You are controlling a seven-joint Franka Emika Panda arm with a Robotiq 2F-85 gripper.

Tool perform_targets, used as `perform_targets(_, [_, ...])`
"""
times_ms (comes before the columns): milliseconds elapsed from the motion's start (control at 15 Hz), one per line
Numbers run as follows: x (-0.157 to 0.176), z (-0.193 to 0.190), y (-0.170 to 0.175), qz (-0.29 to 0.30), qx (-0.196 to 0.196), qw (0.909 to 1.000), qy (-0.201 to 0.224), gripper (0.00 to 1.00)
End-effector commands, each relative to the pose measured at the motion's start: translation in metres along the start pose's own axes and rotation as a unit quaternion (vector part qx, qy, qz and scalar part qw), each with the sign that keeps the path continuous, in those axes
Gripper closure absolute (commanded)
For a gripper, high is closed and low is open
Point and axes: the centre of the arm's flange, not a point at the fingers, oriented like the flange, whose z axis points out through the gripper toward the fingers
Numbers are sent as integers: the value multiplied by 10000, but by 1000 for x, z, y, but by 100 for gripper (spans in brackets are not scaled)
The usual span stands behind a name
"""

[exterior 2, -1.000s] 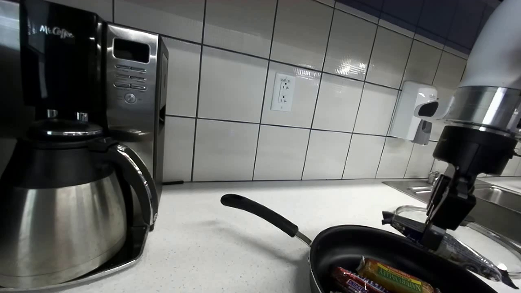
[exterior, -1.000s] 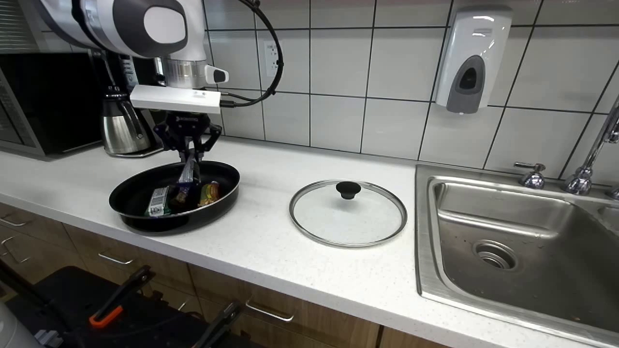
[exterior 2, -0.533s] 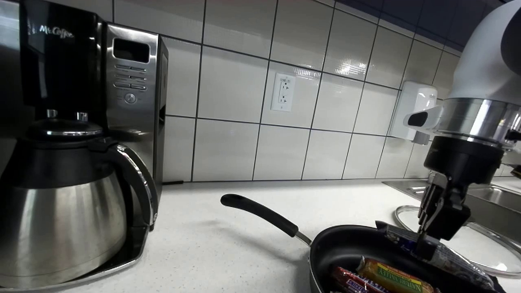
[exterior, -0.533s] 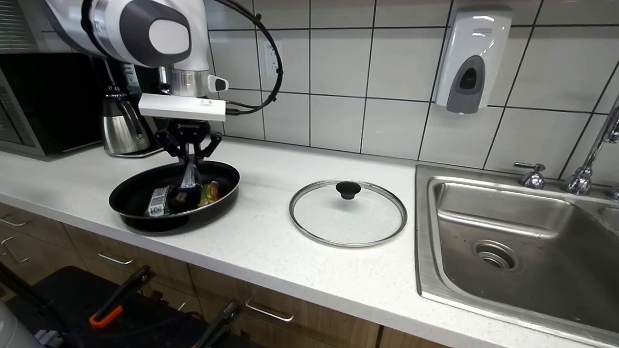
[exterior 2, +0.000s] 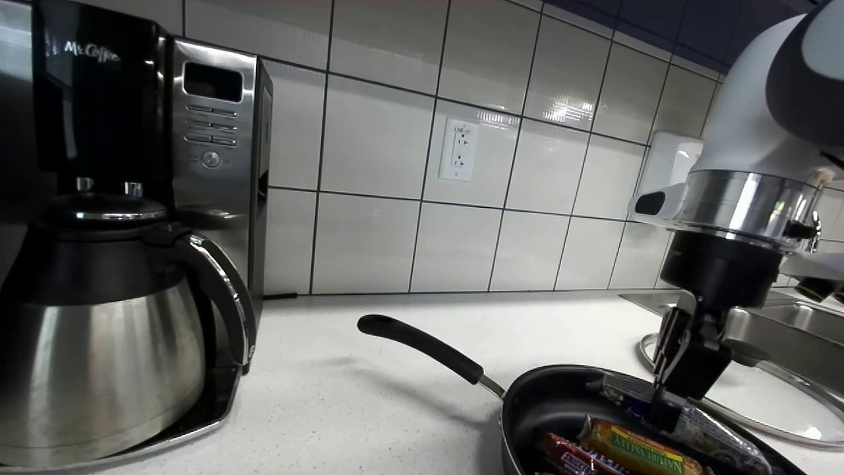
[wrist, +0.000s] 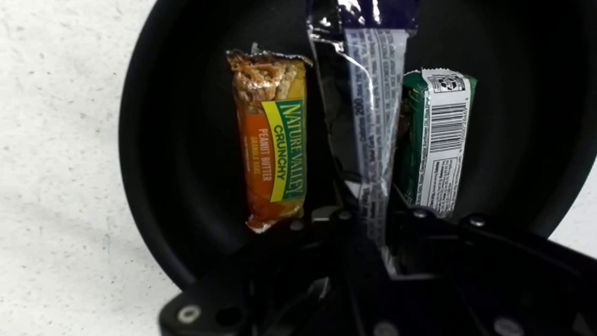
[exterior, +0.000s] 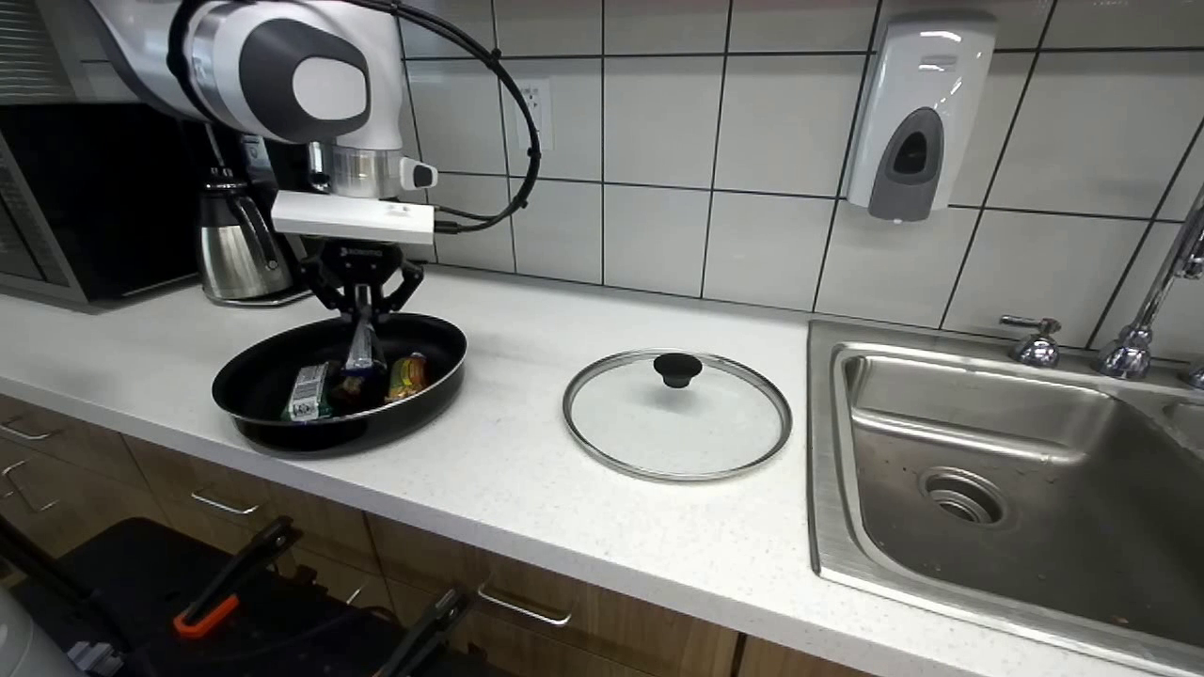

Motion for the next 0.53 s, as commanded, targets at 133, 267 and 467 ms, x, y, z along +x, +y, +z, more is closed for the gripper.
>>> perform_targets(133, [11,5,8,101,50,9999,1,50])
perform_targets(267, [13,4,10,134,42,9999,17,35])
perform_targets(467, [13,0,15,200,-13,9998,73,12])
